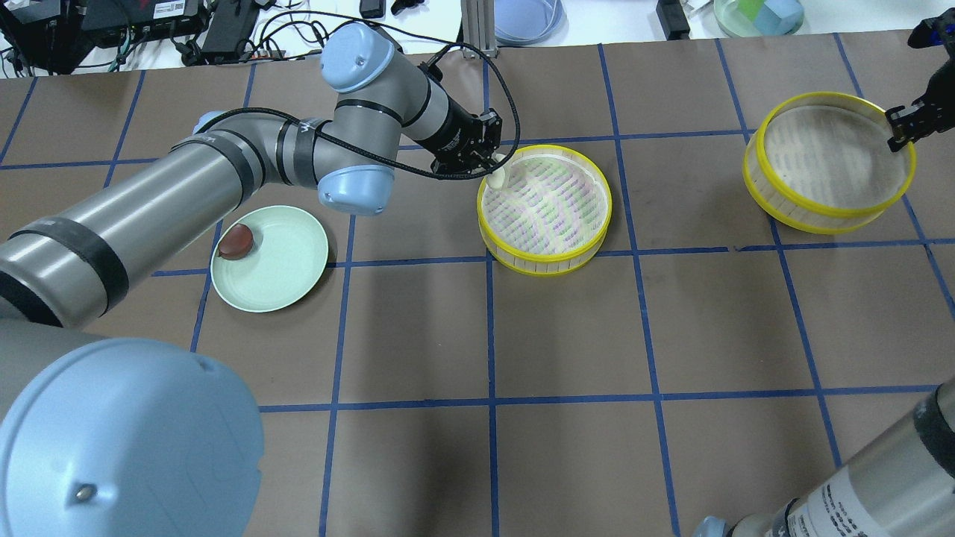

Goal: Stack buns with steamer

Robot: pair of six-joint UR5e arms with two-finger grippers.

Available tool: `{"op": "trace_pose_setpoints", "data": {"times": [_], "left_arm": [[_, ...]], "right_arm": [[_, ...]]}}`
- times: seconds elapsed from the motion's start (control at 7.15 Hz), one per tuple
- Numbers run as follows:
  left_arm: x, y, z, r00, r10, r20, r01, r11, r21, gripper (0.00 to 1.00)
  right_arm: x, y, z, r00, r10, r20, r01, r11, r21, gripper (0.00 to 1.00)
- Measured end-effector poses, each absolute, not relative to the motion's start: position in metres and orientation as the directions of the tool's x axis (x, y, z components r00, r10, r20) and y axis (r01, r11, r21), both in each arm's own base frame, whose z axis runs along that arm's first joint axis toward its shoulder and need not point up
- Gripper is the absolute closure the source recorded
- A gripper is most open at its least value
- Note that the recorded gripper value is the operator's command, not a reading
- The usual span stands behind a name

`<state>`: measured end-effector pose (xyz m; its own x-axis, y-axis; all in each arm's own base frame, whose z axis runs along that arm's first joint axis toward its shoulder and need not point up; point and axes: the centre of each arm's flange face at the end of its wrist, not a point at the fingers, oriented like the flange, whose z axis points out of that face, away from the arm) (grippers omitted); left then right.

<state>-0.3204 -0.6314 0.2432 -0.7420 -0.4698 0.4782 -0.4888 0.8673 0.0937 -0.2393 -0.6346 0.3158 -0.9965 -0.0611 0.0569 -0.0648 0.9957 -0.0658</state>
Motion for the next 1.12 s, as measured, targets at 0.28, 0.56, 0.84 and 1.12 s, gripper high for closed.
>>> {"op": "trace_pose_setpoints", "data": {"times": [0.28,0.56,0.84,1.12], "left_arm": [[-0.328,-0.629,0.243,-0.727,-0.495,0.476,-0.510,0.853,0.109,0.00],[-0.323,-0.630,0.274,-0.748,-0.446,0.492,-0.490,0.871,0.045,0.00],[-0.275,-0.639,0.312,-0.884,-0.243,0.399,-0.322,0.936,-0.144,0.00],[-0.176,-0.653,0.334,-0.960,-0.127,0.248,-0.180,0.962,-0.207,0.00]], "right_arm": [[-0.211,-0.630,0.341,-0.995,-0.067,0.072,-0.070,0.996,-0.051,1.00],[-0.177,-0.625,0.370,-0.995,-0.052,0.080,-0.056,0.997,-0.050,1.00],[-0.135,-0.629,0.382,-0.997,-0.006,0.078,-0.011,0.998,-0.065,1.00],[-0.065,-0.637,0.387,-0.997,0.042,0.072,0.036,0.996,-0.081,1.00]]}}
